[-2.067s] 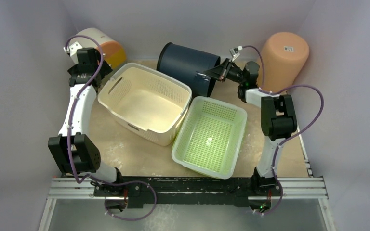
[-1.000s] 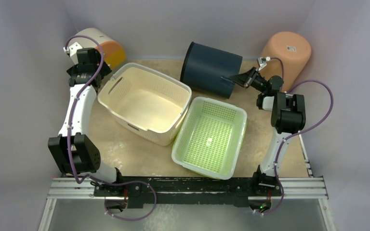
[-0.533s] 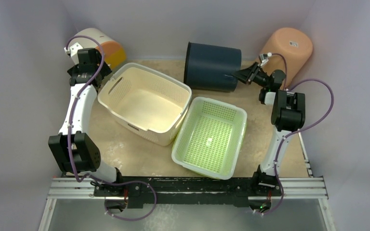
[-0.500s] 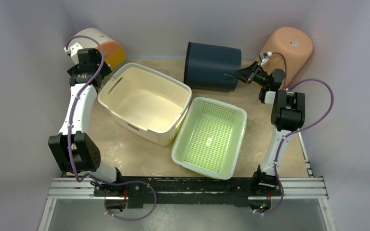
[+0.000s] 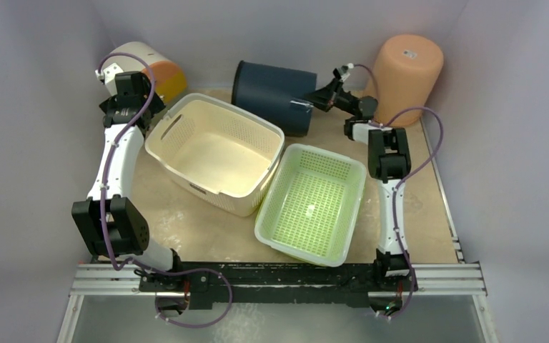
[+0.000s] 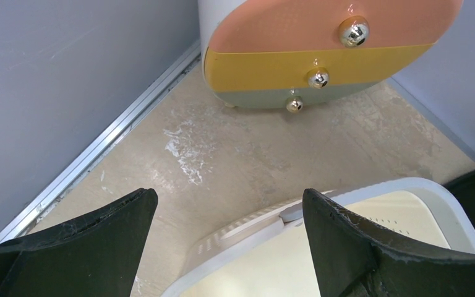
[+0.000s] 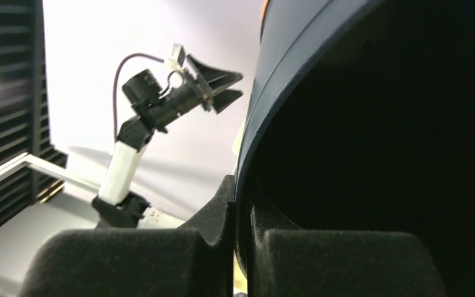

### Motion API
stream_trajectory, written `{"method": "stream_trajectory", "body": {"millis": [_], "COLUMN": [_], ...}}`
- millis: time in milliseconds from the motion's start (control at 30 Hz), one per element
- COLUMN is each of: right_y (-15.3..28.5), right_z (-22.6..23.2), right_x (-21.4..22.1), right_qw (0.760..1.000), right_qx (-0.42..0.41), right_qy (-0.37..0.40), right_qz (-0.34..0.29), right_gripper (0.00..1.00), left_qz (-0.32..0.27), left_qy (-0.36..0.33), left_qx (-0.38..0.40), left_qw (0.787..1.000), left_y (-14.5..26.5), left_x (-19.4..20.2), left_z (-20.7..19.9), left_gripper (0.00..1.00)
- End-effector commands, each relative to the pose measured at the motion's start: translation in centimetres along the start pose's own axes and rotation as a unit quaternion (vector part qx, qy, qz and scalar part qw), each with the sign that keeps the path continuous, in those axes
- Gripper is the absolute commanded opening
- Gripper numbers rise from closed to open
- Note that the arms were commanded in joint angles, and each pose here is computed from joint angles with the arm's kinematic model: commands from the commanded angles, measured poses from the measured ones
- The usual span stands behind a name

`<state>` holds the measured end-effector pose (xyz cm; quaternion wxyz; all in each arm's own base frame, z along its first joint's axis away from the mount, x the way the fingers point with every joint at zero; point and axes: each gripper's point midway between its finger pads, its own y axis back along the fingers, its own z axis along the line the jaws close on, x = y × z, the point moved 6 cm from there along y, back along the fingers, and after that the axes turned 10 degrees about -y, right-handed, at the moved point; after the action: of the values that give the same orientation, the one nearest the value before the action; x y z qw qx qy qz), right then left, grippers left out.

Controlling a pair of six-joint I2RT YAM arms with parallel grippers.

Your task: Turn the large container upside down

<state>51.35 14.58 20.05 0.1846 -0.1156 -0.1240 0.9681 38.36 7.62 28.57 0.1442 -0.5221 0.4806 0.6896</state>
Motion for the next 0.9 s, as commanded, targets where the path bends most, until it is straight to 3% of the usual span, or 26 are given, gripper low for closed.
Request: {"method": "stream_trajectory", "body": {"millis": [0, 100, 400, 767, 867], "right_y": [-3.6, -3.2, 1.0, 8.6, 9.7], "right_z": [6.7, 6.5, 2.0, -3.4, -4.0], "right_x": [4.7, 5.6, 5.2, 5.5, 5.9], "right_qw": [0.984, 0.983, 0.994, 0.995, 0.995], "right_qx": [-0.137, -0.164, -0.11, -0.022, -0.007], "right_qy": [0.076, 0.05, 0.005, -0.051, -0.057], "right_qz": [0.079, 0.062, -0.013, -0.081, -0.086], "right_gripper": [0.0, 0.0, 0.0, 0.12, 0.19], "left_qz": [-0.038, -0.035, -0.032, -0.034, -0.033], "left_qy": [0.0, -0.001, -0.001, -0.001, 0.0], "left_qx": [-0.008, -0.005, 0.002, 0.001, 0.0], "left_qw": [0.999, 0.999, 0.999, 0.999, 0.999], "left_y": [1.2, 1.2, 1.3, 1.5, 1.4], "left_x": [-2.2, -2.0, -1.9, -2.0, -2.0], "left_z": [0.6, 0.5, 0.4, 0.5, 0.4], "left_gripper": [0.89, 0.89, 0.9, 0.9, 0.9]}}
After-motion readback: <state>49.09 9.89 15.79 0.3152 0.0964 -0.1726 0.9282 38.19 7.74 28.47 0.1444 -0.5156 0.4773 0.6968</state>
